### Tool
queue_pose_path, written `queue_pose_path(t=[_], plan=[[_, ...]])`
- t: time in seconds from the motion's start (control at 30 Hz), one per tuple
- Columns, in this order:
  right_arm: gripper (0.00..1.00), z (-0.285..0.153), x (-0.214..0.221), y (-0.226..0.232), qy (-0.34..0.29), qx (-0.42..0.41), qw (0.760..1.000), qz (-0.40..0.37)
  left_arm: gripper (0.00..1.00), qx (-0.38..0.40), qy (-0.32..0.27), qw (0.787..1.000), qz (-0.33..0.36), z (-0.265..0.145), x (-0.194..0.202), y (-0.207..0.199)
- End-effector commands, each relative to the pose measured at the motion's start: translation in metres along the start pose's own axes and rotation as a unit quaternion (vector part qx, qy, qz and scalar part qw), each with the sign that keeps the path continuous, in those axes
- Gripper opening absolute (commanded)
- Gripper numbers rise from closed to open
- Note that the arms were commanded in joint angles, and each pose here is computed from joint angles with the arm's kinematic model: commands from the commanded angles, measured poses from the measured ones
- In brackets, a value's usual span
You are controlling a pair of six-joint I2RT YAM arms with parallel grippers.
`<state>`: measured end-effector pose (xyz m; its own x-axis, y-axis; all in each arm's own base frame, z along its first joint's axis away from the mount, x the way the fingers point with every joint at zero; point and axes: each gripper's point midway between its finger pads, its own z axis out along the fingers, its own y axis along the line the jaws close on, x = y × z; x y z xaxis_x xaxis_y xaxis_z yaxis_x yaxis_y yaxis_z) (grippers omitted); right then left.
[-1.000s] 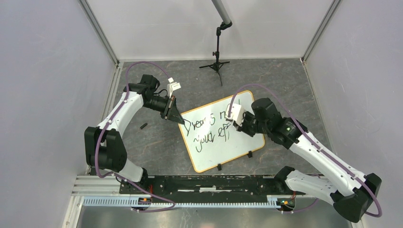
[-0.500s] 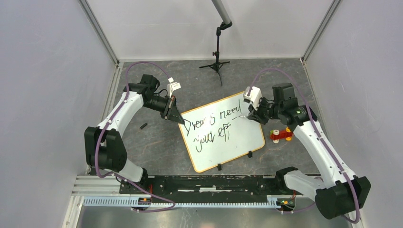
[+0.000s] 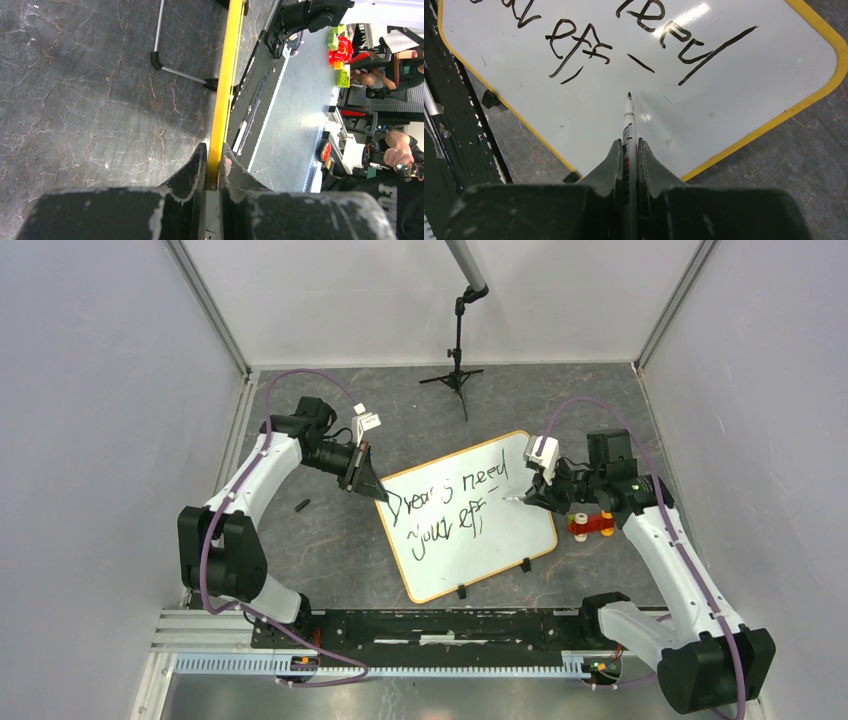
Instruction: Write a sentence on the whiteboard
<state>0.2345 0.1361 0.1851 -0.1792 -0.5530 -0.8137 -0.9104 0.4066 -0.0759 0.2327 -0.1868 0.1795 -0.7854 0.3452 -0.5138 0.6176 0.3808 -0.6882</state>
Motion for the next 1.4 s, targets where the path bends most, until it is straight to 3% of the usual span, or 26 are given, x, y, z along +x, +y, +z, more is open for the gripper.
queue_pose_path(t=[0.0,0.53,1.0,1.37], plan=[[0.0,0.003,-0.017,0.0,-0.037,0.007,0.999,-0.019,0.02,-0.046,0.018,0.999,0.015,0.003,-0.001,0.021],[0.0,0.029,-0.013,0.028,-0.009,-0.002,0.998,-0.055,0.02,-0.044,0.02,0.999,0.011,0.005,-0.001,0.023],[0.0,0.027,-0.014,0.012,-0.001,0.044,0.998,-0.049,0.03,-0.045,0.021,0.999,0.013,0.004,0.001,0.022],[0.0,0.035,-0.001,0.027,0.025,0.004,0.998,-0.057,0.02,-0.047,0.022,0.999,0.012,0.004,0.001,0.023]])
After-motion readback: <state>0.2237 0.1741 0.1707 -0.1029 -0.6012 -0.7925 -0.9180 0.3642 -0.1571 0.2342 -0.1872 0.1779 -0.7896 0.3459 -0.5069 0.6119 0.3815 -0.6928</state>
